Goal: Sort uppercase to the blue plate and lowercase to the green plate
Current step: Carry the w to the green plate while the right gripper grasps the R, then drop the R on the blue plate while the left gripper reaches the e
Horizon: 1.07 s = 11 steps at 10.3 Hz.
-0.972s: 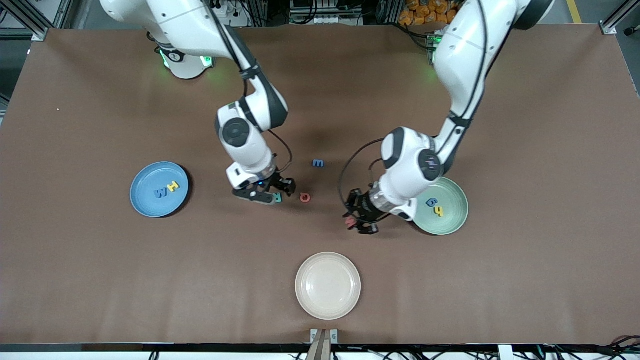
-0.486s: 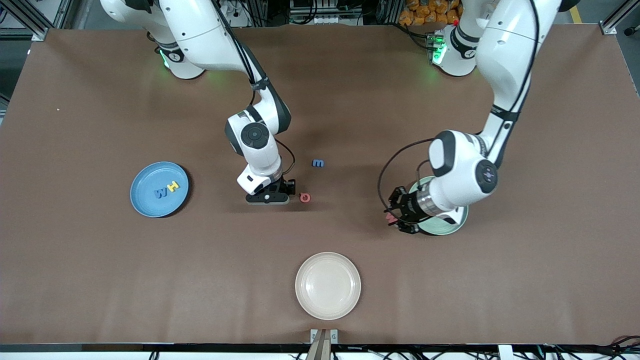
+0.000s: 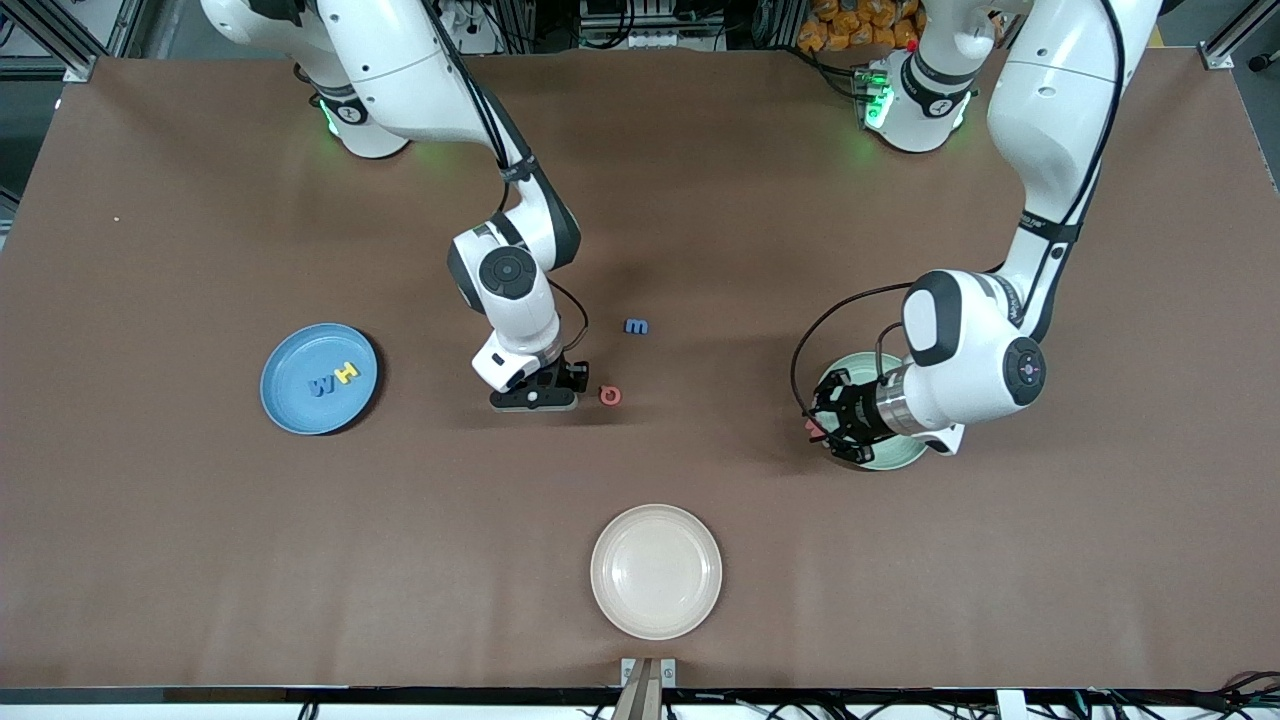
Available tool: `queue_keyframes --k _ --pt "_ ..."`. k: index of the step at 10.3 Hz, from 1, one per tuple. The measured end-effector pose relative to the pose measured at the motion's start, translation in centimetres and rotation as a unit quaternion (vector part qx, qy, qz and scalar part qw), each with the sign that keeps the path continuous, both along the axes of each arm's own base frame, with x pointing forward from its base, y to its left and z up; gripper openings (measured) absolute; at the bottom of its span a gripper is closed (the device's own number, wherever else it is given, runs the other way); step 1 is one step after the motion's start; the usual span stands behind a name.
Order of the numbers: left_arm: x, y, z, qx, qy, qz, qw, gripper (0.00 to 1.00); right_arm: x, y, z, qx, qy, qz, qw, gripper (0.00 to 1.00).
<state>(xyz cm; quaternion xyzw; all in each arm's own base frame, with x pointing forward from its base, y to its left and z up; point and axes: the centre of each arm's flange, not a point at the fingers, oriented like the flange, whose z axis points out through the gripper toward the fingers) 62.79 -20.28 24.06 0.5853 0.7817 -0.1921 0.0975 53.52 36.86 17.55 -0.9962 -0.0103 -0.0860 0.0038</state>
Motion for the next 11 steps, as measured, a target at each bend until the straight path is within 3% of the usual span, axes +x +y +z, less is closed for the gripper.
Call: queue_keyframes --k 3,4,5,6,10,11 --pt "-1.0 3.0 -0.5 0.001 0.025 -0.011 1.0 0.39 0.1 0.0 0.2 0.001 -0.001 0.0 1.0 0.43" --pt "-1.1 4.1 -0.9 0.004 0.032 -0.016 0.999 0.4 0.1 0.0 0.2 0.001 -0.002 0.001 1.0 0.42" --pt "-1.1 5.3 -1.2 0.006 0.036 -0.019 0.999 0.41 0.1 0.0 0.3 0.001 -0.002 0.001 1.0 0.33" --pt "-1.1 6.1 -1.3 0.008 0.036 -0.023 0.999 0.49 0.1 0.0 0.3 0.001 -0.002 0.001 1.0 0.31" --pt "-1.5 4.9 -1.4 0.014 0.035 -0.045 0.998 1.0 0.1 0.0 0.3 0.0 -0.001 0.003 1.0 0.29" --pt "-1.7 4.0 -1.4 0.022 0.033 -0.061 0.997 1.0 0.2 0.0 0.3 -0.001 -0.001 0.007 1.0 0.29"
